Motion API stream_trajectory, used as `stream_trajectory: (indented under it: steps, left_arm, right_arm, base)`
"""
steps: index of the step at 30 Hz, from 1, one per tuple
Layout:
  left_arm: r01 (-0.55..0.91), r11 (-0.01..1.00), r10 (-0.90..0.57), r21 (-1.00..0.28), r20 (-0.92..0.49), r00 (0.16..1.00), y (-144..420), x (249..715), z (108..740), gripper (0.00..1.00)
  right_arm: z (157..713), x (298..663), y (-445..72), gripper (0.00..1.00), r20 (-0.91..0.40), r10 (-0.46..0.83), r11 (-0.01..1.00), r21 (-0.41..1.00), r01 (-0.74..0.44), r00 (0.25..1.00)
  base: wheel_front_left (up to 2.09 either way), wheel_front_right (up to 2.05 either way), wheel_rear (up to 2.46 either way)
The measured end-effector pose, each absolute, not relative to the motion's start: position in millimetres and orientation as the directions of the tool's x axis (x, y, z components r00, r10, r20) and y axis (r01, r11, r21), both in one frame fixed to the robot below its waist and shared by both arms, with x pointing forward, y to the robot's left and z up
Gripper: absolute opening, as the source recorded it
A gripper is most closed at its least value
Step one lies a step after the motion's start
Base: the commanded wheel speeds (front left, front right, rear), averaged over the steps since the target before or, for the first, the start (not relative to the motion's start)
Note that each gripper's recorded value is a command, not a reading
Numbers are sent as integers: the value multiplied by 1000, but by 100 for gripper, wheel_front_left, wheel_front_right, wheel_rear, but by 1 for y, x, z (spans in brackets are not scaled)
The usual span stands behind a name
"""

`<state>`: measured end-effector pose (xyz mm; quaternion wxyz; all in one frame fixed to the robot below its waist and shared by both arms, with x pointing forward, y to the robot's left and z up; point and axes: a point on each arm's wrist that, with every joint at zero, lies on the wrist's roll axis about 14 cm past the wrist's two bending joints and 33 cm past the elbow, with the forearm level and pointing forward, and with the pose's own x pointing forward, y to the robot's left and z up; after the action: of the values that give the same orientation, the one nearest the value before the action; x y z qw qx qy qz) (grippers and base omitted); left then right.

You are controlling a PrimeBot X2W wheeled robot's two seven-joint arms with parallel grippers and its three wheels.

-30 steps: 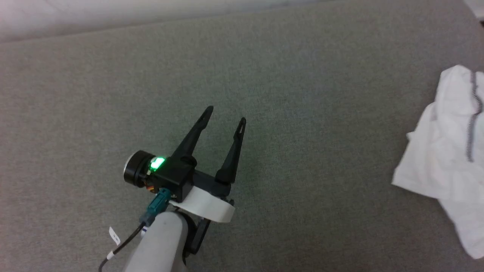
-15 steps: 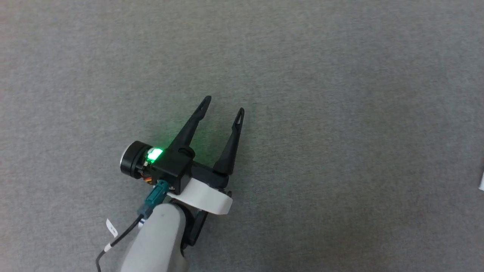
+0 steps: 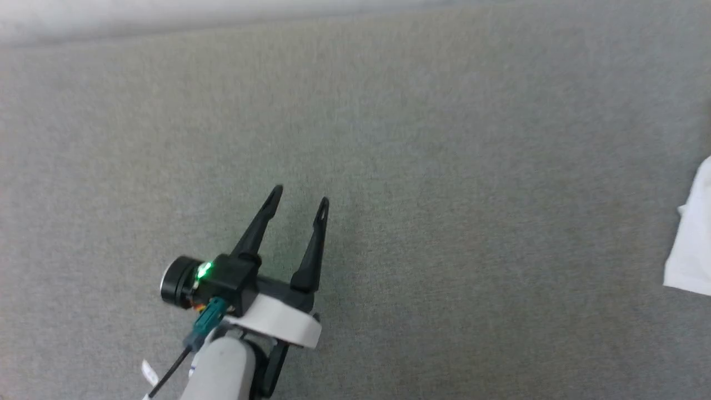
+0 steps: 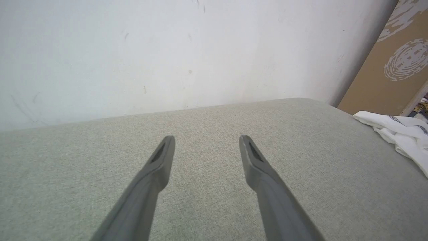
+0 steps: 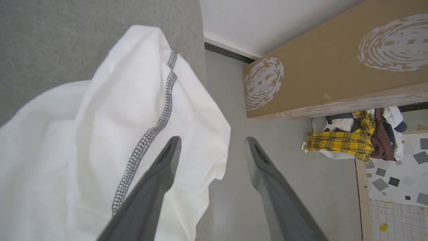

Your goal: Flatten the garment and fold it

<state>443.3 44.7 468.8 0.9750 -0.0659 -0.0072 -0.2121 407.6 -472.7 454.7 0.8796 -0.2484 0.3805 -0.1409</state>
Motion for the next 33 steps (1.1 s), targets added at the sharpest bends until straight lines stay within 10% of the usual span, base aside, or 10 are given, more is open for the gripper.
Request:
stream_trajectory:
  steps: [10,19,33]
  left_arm:
    - [310,946,-296,-92,139,945,84,414,518,100]
    - [137,987,-121,-81,173,977,139,385,535,100]
    - [-13,1000,16,-20,146,989,177,345,528,100]
  right_arm:
    - [592,454,-370,100,-118,-140,929,-358,89,983]
    - [621,423,-276,100,206,9,994,-108,14,979]
    - [540,370,-197,100,169,23,994,101,-40,985]
  base:
    - [0,0,0]
    - [0,0,0]
    - [0,0,0]
